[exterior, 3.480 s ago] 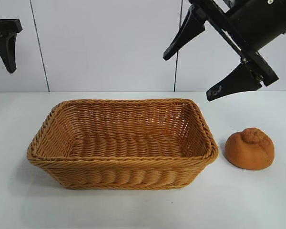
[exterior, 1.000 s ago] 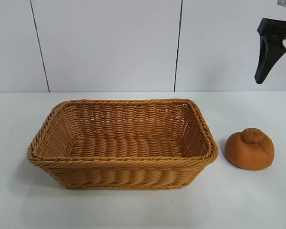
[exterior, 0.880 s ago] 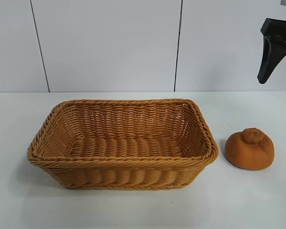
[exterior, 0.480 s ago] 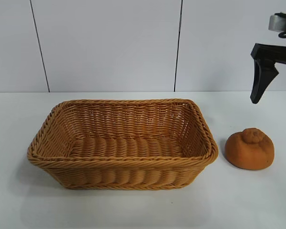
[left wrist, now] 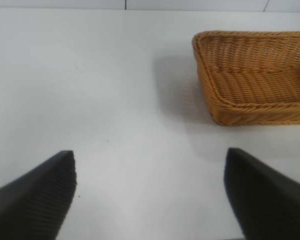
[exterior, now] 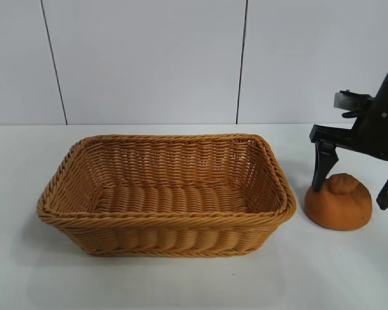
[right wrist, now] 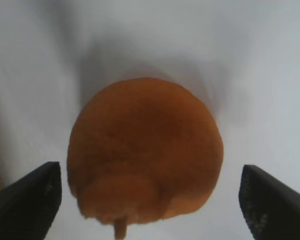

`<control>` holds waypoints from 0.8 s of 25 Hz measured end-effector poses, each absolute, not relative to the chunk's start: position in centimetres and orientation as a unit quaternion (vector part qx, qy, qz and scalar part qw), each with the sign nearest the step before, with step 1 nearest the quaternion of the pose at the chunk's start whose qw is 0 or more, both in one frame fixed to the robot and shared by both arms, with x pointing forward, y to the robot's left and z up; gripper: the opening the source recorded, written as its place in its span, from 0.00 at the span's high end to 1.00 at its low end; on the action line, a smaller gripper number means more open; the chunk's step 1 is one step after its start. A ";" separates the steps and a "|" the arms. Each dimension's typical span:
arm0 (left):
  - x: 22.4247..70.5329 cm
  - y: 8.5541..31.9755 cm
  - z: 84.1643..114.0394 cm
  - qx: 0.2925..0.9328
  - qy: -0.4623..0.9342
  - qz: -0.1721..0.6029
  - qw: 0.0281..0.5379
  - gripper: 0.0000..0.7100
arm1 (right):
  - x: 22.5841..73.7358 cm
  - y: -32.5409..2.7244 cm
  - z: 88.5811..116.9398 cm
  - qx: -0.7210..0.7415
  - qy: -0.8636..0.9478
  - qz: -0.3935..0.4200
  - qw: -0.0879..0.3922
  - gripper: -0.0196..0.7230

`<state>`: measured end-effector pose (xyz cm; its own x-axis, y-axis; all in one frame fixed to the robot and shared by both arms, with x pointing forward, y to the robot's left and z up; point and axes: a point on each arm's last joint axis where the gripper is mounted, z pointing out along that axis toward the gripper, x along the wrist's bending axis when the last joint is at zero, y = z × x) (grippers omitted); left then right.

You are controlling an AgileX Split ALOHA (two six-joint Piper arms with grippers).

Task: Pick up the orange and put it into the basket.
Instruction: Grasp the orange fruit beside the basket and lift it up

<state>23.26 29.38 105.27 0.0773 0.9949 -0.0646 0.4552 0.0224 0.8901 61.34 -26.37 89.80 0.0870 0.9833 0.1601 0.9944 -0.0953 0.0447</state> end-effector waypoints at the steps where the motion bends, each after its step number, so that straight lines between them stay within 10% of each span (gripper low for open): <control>1: 23.3 29.4 105.3 0.614 0.591 0.335 0.403 0.18 | 61.4 -26.4 89.5 -0.737 -0.671 -0.074 0.038 0.08; 4: 23.3 29.4 105.3 0.614 0.591 0.335 0.403 0.18 | 61.5 -26.4 89.4 -0.738 -0.670 -0.077 0.035 0.18; 12: 23.3 29.4 105.3 0.614 0.591 0.335 0.403 0.18 | 61.4 -26.3 89.8 -0.738 -0.670 -0.076 0.039 0.91; 20: 23.3 29.4 105.3 0.614 0.591 0.335 0.403 0.18 | 60.7 -26.4 96.2 -0.728 -0.673 -0.135 -0.010 0.92</control>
<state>23.26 29.38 105.27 0.0773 0.9949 -0.0646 0.4552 0.0224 0.8901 60.71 -26.37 96.22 0.0589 0.9813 0.1834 0.9759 -0.0952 0.1963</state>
